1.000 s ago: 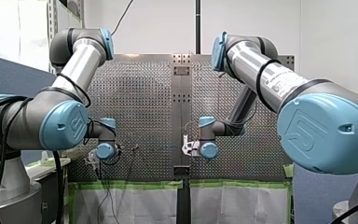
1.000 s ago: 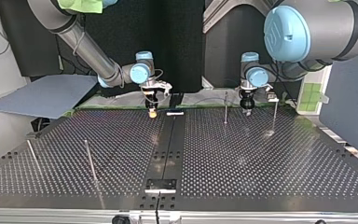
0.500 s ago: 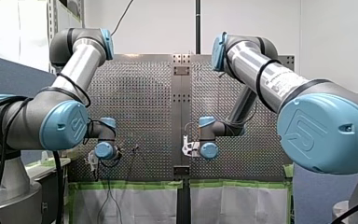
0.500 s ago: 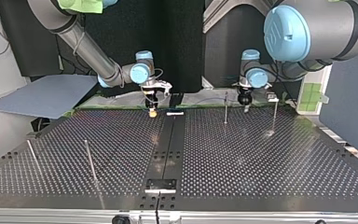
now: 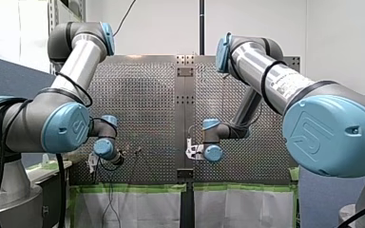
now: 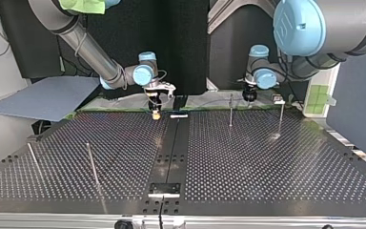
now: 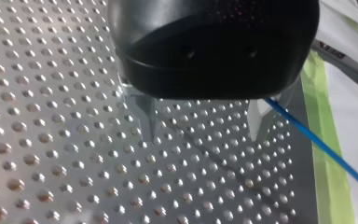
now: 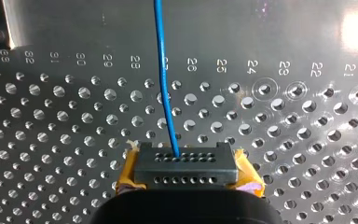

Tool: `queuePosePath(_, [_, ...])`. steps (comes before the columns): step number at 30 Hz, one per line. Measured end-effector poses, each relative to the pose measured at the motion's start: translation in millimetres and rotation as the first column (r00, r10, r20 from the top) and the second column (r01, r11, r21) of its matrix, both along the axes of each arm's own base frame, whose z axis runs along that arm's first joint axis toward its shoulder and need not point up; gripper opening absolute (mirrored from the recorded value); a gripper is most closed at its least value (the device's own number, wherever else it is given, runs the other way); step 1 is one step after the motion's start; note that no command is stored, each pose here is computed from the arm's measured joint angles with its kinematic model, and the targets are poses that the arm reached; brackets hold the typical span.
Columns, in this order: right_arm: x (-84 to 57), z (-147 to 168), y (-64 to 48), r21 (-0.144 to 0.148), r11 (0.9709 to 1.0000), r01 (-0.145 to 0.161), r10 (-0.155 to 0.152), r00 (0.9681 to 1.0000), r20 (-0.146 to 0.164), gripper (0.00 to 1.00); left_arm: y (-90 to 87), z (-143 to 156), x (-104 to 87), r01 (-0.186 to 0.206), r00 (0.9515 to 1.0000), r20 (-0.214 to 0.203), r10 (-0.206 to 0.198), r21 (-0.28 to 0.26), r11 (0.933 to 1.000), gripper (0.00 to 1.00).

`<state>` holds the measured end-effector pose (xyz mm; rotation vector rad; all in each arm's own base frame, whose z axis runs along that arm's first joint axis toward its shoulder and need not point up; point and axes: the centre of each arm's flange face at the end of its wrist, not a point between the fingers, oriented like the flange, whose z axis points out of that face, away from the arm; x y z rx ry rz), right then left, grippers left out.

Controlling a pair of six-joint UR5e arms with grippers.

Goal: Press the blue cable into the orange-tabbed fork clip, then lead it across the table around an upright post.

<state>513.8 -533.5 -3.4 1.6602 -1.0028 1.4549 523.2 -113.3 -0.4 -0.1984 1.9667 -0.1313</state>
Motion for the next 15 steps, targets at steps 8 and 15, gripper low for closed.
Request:
queuePosePath(8, [-0.4, -0.7, 0.7, 0.007, 1.0, 0.0, 0.0, 1.0, -0.003, 0.0, -11.0, 15.2, -21.3, 0.039, 0.9992, -0.004, -0.039, -0.012, 0.9992, 0.97])
queuePosePath(15, [-0.5, -0.6, 0.5, 0.008, 1.0, 0.001, -0.001, 1.0, -0.002, 0.0, -22.1, 7.1, -44.5, 0.081, 0.9961, -0.031, -0.082, -0.026, 0.9963, 0.97])
